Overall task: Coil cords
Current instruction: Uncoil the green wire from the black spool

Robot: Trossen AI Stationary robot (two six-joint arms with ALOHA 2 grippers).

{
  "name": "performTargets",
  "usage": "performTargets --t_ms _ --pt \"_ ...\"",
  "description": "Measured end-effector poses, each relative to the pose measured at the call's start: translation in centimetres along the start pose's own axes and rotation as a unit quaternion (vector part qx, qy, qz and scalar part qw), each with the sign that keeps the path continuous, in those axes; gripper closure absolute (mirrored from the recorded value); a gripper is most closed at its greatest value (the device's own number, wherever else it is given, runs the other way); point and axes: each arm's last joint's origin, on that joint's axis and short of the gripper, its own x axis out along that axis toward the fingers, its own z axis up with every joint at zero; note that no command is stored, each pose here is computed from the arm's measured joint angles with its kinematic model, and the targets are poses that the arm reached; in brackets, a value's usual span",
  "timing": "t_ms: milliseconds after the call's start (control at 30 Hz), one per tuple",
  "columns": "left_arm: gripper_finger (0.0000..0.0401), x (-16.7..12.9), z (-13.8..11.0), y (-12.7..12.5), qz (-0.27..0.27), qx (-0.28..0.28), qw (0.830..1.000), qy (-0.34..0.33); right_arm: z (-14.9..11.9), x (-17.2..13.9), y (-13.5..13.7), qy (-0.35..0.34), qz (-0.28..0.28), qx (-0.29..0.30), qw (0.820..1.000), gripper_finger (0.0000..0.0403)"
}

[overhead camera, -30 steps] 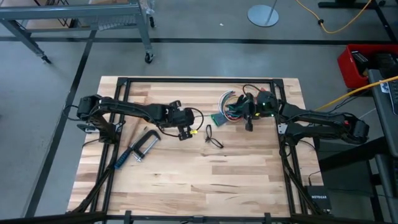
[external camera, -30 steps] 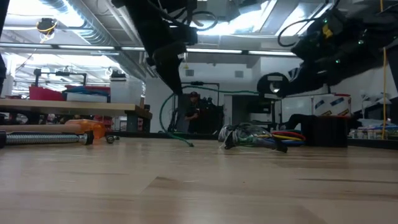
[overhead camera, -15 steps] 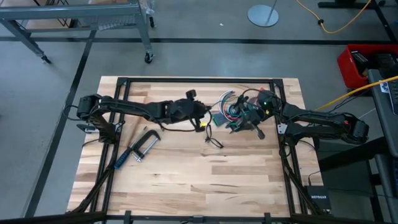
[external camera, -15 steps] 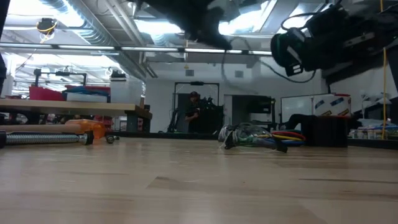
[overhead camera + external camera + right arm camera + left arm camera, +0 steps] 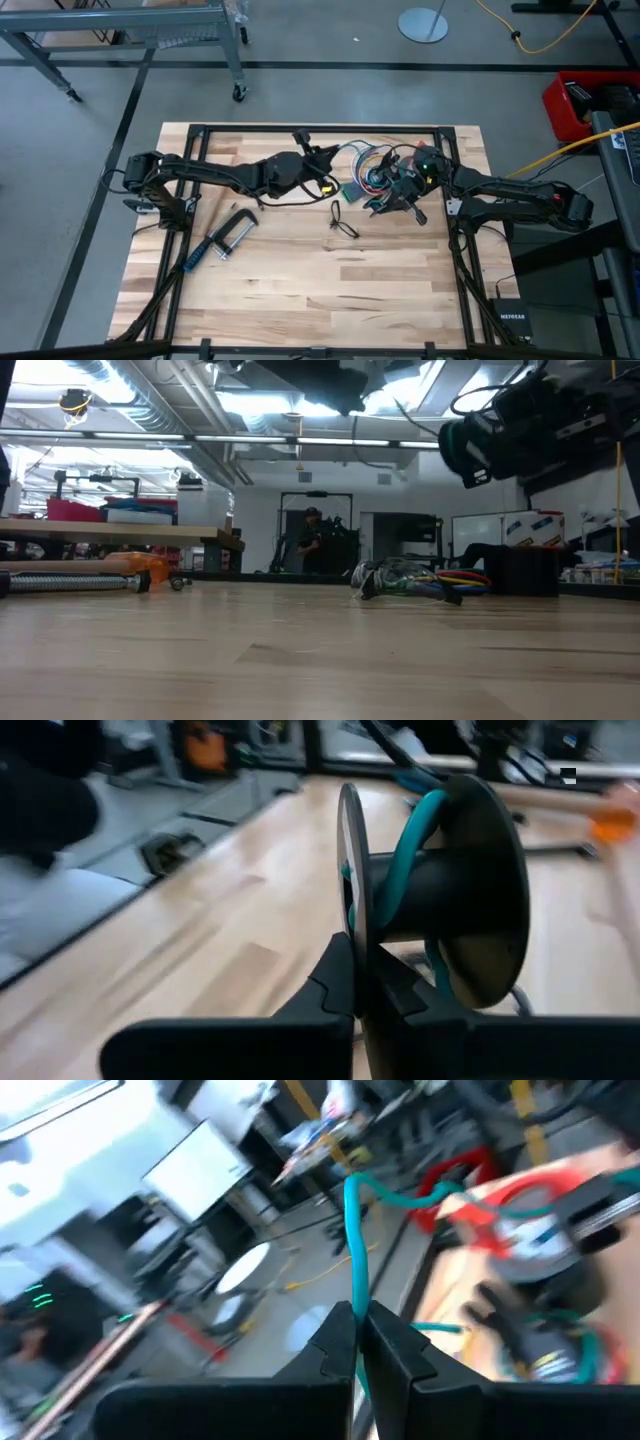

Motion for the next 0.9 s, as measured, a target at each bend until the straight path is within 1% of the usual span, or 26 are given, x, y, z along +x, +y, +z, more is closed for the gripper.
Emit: performTargets --t_ms 133,200,333,533,633,767,833,900 --pt "0.0400 -0.8 0.4 0.4 0.064 0.021 0.997 0.035 -0.5 0.0 -0.2 0.036 -0.055 0.014 0.998 0.0400" --pt "0.0400 -1.2 0.7 0.5 0.086 0.022 0.995 0.046 -0.7 -0.1 -0.3 0.052 -0.077 0.021 0.996 0.0400" --pt "0.0400 -1.9 1.2 0.5 0.088 0.028 0.995 0.043 -1.1 -0.1 -0.3 0.076 -0.102 0.034 0.991 0.0400" --pt "0.0400 -3.1 1.9 0.6 0.100 0.018 0.994 0.042 -1.6 -0.2 -0.3 0.111 -0.138 0.051 0.983 0.0400" --pt "0.0400 -3.7 2.1 0.6 0.126 0.017 0.990 0.060 -1.6 -0.2 -0.3 0.114 -0.142 0.052 0.982 0.0400" --pt "0.0400 -4.6 1.7 0.2 0.161 0.045 0.979 0.114 -1.5 -0.2 -0.3 0.102 -0.128 0.047 0.985 0.0400" --pt "0.0400 -4.9 1.2 -0.3 0.157 0.052 0.978 0.129 -1.4 -0.2 -0.3 0.093 -0.117 0.044 0.988 0.0400" --pt "0.0400 -5.1 0.6 -0.5 0.149 0.044 0.978 0.141 -1.1 -0.1 -0.3 0.076 -0.099 0.036 0.991 0.0400"
